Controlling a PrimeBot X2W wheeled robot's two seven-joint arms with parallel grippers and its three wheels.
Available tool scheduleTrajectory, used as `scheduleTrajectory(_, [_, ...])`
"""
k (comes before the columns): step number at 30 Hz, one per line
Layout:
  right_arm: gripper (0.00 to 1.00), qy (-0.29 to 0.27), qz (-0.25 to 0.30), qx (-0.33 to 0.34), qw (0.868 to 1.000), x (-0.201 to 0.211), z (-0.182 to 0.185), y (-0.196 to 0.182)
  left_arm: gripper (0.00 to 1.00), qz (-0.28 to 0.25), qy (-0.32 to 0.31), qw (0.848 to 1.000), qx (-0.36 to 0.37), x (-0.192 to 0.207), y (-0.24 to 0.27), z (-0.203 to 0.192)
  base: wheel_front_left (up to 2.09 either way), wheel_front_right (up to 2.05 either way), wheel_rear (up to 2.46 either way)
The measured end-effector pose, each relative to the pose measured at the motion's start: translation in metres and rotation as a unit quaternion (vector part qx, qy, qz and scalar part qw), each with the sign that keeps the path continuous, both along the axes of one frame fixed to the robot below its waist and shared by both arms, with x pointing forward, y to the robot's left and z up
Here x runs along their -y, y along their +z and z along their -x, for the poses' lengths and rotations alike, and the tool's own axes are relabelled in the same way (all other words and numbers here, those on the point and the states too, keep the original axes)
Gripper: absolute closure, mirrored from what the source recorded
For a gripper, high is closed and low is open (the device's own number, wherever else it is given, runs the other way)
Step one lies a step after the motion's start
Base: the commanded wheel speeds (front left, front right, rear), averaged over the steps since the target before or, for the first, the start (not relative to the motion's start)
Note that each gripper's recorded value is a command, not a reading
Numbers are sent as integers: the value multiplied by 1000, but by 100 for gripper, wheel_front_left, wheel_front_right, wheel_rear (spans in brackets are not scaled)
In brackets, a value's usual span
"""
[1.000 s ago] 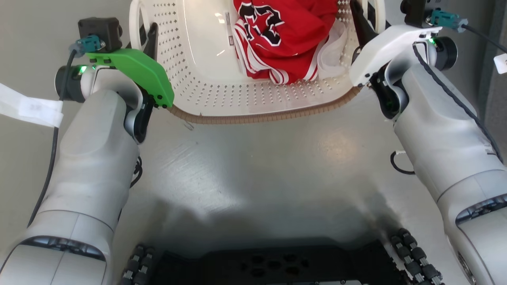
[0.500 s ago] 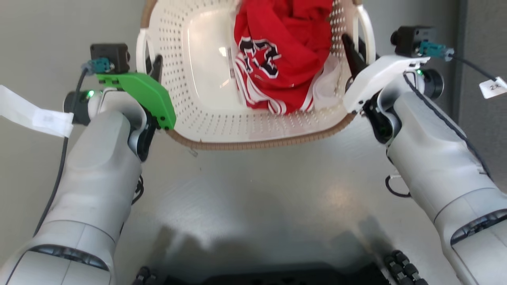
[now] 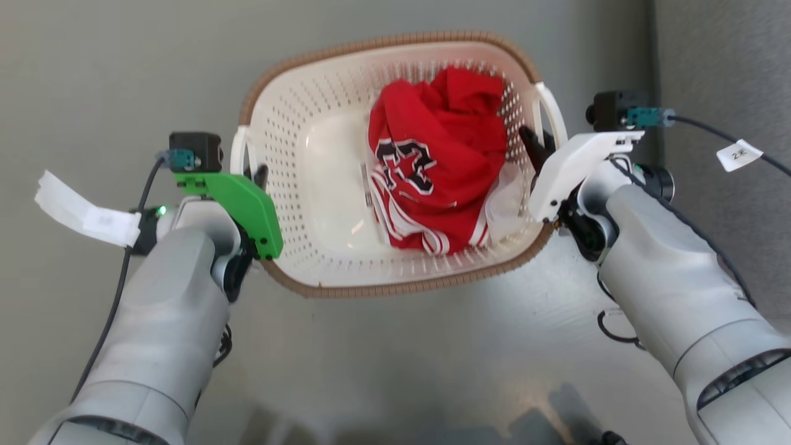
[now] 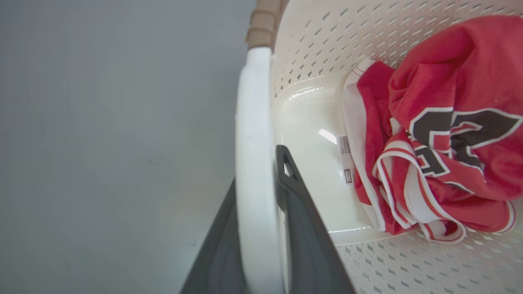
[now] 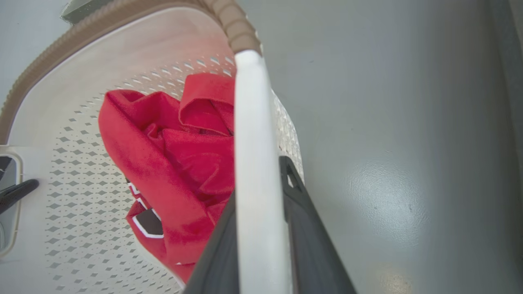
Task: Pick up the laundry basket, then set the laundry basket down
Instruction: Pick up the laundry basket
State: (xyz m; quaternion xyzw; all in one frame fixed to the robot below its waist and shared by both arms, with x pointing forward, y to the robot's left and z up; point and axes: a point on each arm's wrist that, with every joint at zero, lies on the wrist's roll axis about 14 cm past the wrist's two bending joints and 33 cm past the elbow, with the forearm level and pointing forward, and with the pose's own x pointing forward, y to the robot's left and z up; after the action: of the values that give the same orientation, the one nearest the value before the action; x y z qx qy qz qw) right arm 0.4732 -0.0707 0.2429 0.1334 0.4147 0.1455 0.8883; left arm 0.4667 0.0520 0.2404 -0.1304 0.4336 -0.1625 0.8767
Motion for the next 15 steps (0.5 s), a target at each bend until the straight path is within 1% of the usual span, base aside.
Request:
scheduleTrajectory(7, [100,3,4,-10,1000,3,13,19,100,7,-2,1000,-4,5,20,11,0,0,0])
scheduleTrajectory(15, [100,0,3,-27,1000,7,37,38,100,11,-13,1000,-15,10,39,35,0,0,0])
